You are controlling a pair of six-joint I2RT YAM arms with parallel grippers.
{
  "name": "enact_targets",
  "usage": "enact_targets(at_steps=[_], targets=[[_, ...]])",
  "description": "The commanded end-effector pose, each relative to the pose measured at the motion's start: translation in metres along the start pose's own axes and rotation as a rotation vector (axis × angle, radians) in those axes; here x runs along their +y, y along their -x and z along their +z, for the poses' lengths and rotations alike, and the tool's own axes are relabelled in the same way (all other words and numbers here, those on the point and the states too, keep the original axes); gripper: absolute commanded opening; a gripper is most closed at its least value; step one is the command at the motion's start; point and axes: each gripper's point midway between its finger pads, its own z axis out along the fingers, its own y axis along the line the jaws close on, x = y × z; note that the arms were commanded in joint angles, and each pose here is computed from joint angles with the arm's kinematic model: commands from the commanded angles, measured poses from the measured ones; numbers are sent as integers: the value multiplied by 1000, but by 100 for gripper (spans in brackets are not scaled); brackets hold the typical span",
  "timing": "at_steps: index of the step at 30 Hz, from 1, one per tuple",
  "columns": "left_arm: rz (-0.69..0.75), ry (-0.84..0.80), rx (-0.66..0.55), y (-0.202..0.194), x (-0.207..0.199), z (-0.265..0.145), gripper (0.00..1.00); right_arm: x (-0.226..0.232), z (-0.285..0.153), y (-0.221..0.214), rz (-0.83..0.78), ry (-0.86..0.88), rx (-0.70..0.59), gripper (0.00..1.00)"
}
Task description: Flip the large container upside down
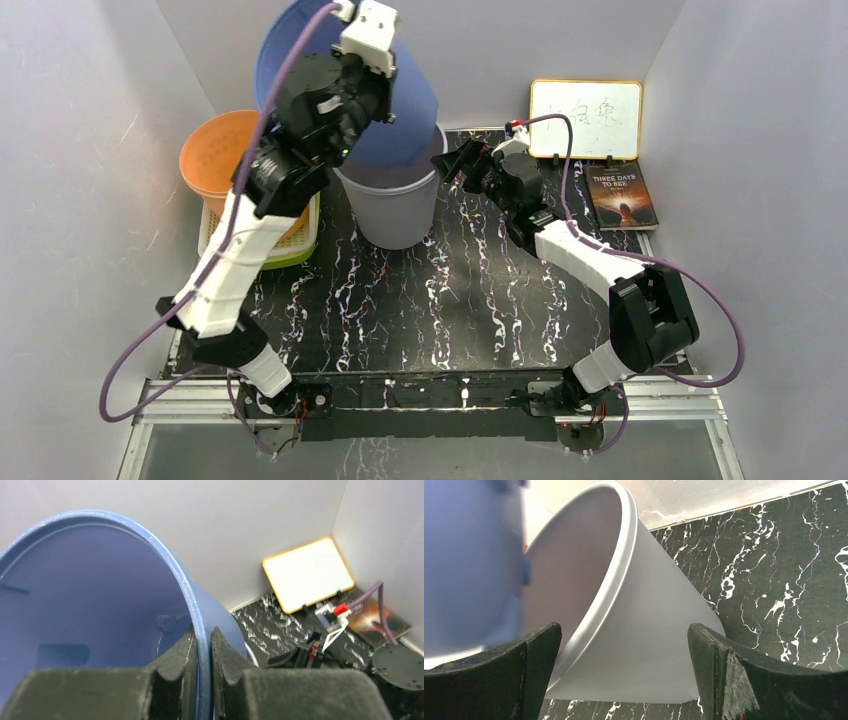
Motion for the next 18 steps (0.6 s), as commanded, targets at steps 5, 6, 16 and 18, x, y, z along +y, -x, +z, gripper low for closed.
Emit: enact_targets(at_steps=[5, 6, 16, 18], targets=[[-56, 142, -303, 101, 71, -94, 0, -17, -8, -14, -81, -83, 84, 96], [-66, 134, -299, 100, 71, -98, 0, -17, -9, -9, -92, -95, 71, 97], [-168, -182, -274, 95, 31, -145, 0, 12, -21, 64, -171, -73, -83, 98], [-179, -299, -246, 90, 11, -151, 0, 20, -24, 77, -179, -56, -108, 98]])
